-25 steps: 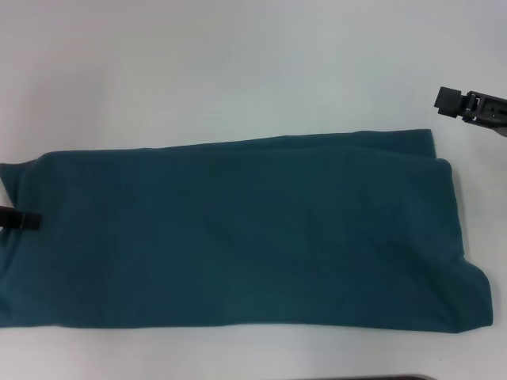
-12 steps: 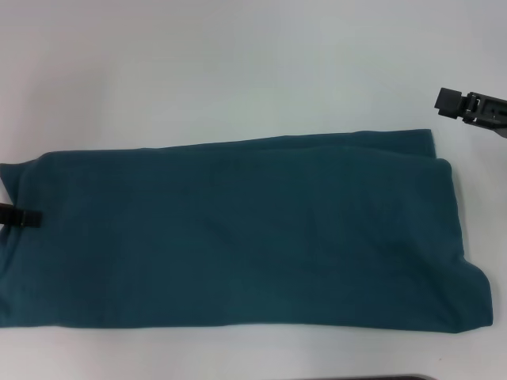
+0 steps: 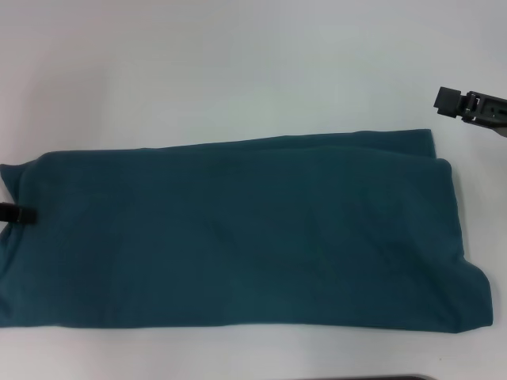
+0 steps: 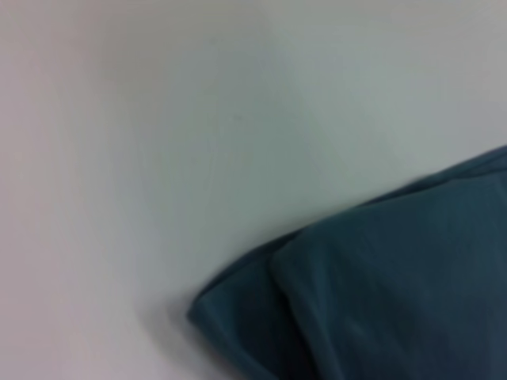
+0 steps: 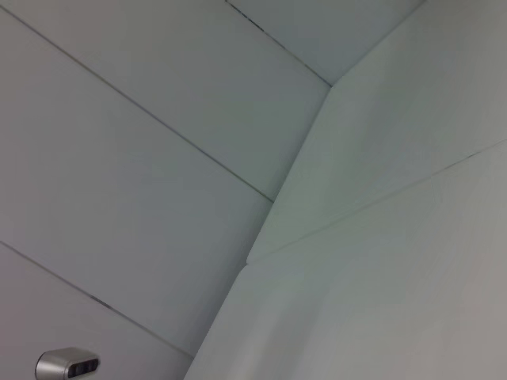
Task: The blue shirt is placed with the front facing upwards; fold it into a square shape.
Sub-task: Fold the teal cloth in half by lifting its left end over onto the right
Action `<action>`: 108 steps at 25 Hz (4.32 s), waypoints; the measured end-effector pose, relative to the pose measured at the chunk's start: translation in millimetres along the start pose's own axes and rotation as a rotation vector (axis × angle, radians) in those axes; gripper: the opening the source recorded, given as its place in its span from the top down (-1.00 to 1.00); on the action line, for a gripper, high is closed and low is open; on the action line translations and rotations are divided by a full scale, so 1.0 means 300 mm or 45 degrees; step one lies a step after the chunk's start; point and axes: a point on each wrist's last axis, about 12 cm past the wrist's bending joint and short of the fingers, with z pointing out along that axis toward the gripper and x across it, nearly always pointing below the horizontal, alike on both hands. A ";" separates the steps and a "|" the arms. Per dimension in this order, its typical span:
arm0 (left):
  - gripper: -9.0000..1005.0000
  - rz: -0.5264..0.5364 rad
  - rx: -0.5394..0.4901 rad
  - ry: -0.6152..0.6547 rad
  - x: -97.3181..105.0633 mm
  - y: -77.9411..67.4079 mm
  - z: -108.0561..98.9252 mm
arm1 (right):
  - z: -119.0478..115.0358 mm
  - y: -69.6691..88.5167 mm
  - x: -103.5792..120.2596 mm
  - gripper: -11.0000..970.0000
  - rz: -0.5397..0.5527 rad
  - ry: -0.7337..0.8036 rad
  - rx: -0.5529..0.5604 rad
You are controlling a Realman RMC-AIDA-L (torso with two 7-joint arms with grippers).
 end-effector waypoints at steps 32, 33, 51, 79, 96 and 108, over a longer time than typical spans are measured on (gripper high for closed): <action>0.83 -0.083 -0.089 0.001 -0.016 -0.005 -0.003 | -0.003 0.001 -0.002 -0.28 -0.005 0.002 0.000; 0.81 -0.083 -0.083 0.009 -0.015 -0.007 -0.004 | -0.003 0.001 -0.002 -0.28 -0.005 0.001 0.000; -0.04 -0.077 -0.094 0.050 -0.005 -0.006 -0.040 | -0.009 0.000 -0.009 -0.26 -0.008 0.001 0.001; -0.02 -0.042 -0.058 0.096 -0.010 -0.035 -0.009 | -0.011 0.000 -0.012 -0.26 -0.010 0.000 0.005; 0.05 -0.032 -0.075 0.097 -0.027 -0.043 0.003 | -0.011 0.000 -0.011 -0.26 -0.008 -0.001 0.003; 0.60 -0.032 -0.074 0.109 -0.026 -0.042 0.006 | -0.011 0.001 -0.012 -0.26 -0.007 -0.002 -0.001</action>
